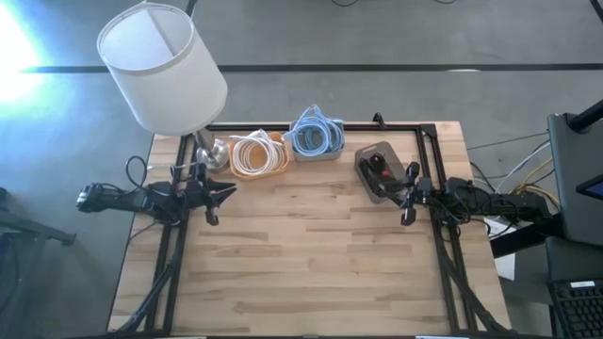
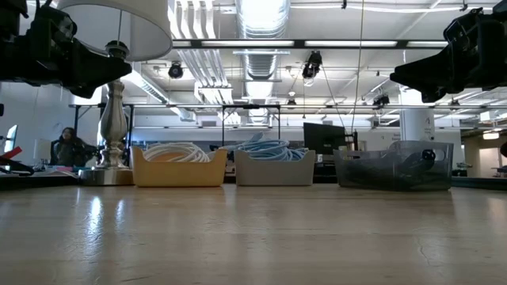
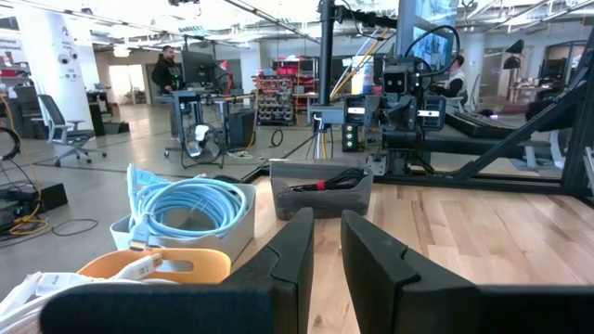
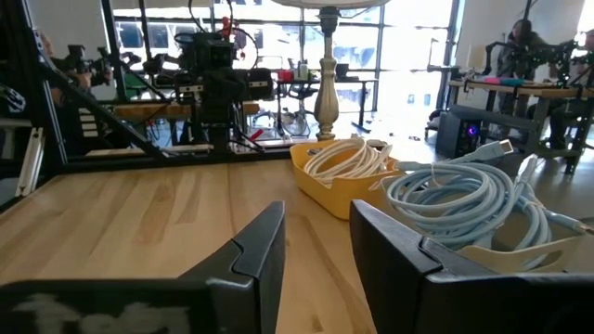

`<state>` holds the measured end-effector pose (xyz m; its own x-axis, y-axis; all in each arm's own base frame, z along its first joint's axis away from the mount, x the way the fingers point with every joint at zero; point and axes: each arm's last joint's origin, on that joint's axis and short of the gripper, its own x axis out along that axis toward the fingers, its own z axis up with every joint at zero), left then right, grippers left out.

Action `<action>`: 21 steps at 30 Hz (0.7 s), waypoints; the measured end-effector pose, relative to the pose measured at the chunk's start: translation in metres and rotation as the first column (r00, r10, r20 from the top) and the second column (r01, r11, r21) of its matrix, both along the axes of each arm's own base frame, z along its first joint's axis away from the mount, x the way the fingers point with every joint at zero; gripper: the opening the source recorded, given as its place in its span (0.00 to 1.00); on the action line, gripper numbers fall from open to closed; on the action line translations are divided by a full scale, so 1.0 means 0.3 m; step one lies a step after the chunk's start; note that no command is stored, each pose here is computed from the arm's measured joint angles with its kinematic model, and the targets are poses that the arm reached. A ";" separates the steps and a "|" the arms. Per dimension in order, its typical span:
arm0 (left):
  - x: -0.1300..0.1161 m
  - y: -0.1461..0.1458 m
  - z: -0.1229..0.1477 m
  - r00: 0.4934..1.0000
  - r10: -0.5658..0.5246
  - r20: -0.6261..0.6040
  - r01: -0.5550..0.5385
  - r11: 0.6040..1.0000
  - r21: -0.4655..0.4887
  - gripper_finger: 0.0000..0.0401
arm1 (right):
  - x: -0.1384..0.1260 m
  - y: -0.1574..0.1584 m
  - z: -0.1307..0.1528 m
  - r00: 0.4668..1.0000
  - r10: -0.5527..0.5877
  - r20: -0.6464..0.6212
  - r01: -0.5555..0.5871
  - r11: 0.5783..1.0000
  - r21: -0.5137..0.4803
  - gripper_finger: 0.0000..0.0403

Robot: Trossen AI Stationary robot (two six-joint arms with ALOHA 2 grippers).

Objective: Pick & Place USB Port
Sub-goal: Return to Home Position

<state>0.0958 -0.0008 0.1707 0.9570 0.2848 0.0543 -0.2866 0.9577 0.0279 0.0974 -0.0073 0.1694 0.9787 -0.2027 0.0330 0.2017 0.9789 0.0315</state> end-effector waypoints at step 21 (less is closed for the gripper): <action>0.000 0.000 0.000 1.000 0.001 0.000 -0.001 1.000 0.000 0.16 | 0.000 0.000 0.000 1.000 0.000 0.000 0.000 1.000 0.000 0.29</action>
